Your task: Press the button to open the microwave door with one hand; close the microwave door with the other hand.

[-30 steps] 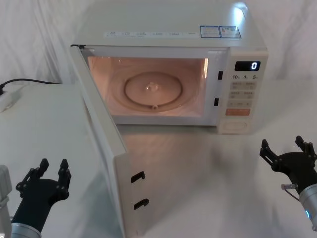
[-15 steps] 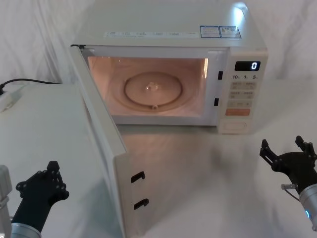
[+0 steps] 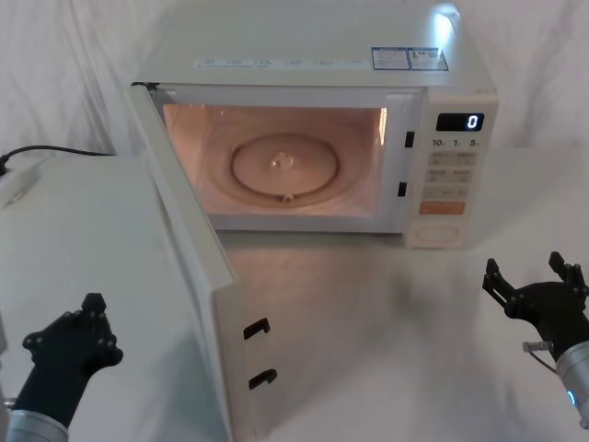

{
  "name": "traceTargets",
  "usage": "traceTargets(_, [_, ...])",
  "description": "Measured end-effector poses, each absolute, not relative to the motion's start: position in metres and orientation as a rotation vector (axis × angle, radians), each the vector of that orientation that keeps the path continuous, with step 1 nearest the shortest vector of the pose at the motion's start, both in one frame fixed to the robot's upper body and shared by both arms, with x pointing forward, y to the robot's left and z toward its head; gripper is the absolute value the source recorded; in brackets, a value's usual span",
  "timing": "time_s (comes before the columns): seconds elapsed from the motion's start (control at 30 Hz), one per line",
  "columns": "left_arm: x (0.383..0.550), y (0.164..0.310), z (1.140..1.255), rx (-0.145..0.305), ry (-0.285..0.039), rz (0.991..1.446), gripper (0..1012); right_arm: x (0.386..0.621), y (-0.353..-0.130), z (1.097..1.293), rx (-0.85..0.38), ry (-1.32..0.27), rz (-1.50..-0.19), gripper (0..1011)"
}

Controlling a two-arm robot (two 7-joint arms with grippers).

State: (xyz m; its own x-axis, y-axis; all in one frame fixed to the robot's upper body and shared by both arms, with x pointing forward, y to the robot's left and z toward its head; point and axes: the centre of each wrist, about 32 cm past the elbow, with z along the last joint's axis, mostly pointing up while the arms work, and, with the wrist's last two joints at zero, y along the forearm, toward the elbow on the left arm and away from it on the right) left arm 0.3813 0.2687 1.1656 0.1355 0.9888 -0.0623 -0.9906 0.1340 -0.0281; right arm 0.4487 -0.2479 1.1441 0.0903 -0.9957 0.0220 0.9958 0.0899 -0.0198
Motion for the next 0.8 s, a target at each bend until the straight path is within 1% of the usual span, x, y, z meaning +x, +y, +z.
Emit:
traceTargets(0.07, [0.379,0.272,1.172,-0.092,0.033,1.419,0,0.449,-0.248,1.144,-0.032,-0.003,-1.480,1002])
traceTargets(0.13, [0.377,0.274,1.177,-0.106,0.032,1.406,0,0.449,-0.248,1.144,-0.032,-0.003,-1.480,1002])
traceTargets(0.17, [0.374,0.278,1.182,-0.124,0.038,1.390,0,0.449,-0.248,1.144,-0.032,-0.003,-1.480,1002])
traceTargets(0.2, [0.374,0.278,1.182,-0.124,0.038,1.390,0,0.449,-0.248,1.144,-0.032,-0.003,-1.480,1002])
traceTargets(0.23, [0.372,0.283,1.189,-0.141,0.051,1.370,0,0.449,-0.248,1.144,-0.032,-0.003,-1.480,1002])
traceTargets(0.3, [0.370,0.288,1.195,-0.155,0.067,1.352,0,0.449,-0.248,1.144,-0.032,-0.003,-1.481,1002])
traceTargets(0.37, [0.366,0.299,1.208,-0.181,0.107,1.311,0,0.449,-0.248,1.144,-0.032,-0.003,-1.480,1002])
traceTargets(0.4, [0.366,0.299,1.208,-0.181,0.107,1.311,0,0.449,-0.248,1.144,-0.032,-0.003,-1.480,1002])
traceTargets(0.43, [0.365,0.304,1.214,-0.187,0.120,1.294,0,0.449,-0.248,1.144,-0.032,-0.003,-1.480,1002])
traceTargets(0.47, [0.365,0.307,1.218,-0.189,0.129,1.285,0,0.449,-0.248,1.144,-0.032,-0.003,-1.480,1002])
traceTargets(0.5, [0.364,0.313,1.224,-0.193,0.146,1.270,0,0.449,-0.248,1.144,-0.032,-0.003,-1.480,1002])
traceTargets(0.6, [0.363,0.320,1.233,-0.199,0.172,1.245,0,0.449,-0.248,1.144,-0.032,-0.003,-1.480,1002])
traceTargets(0.63, [0.363,0.324,1.240,-0.197,0.187,1.227,0,0.449,-0.248,1.144,-0.032,-0.003,-1.480,1002])
traceTargets(0.67, [0.363,0.326,1.243,-0.196,0.192,1.218,0,0.449,-0.248,1.144,-0.032,-0.003,-1.480,1002])
traceTargets(0.7, [0.364,0.330,1.249,-0.195,0.201,1.198,0,0.449,-0.248,1.144,-0.032,-0.003,-1.480,1002])
traceTargets(0.8, [0.365,0.333,1.256,-0.191,0.211,1.169,0,0.449,-0.248,1.144,-0.032,-0.003,-1.480,1002])
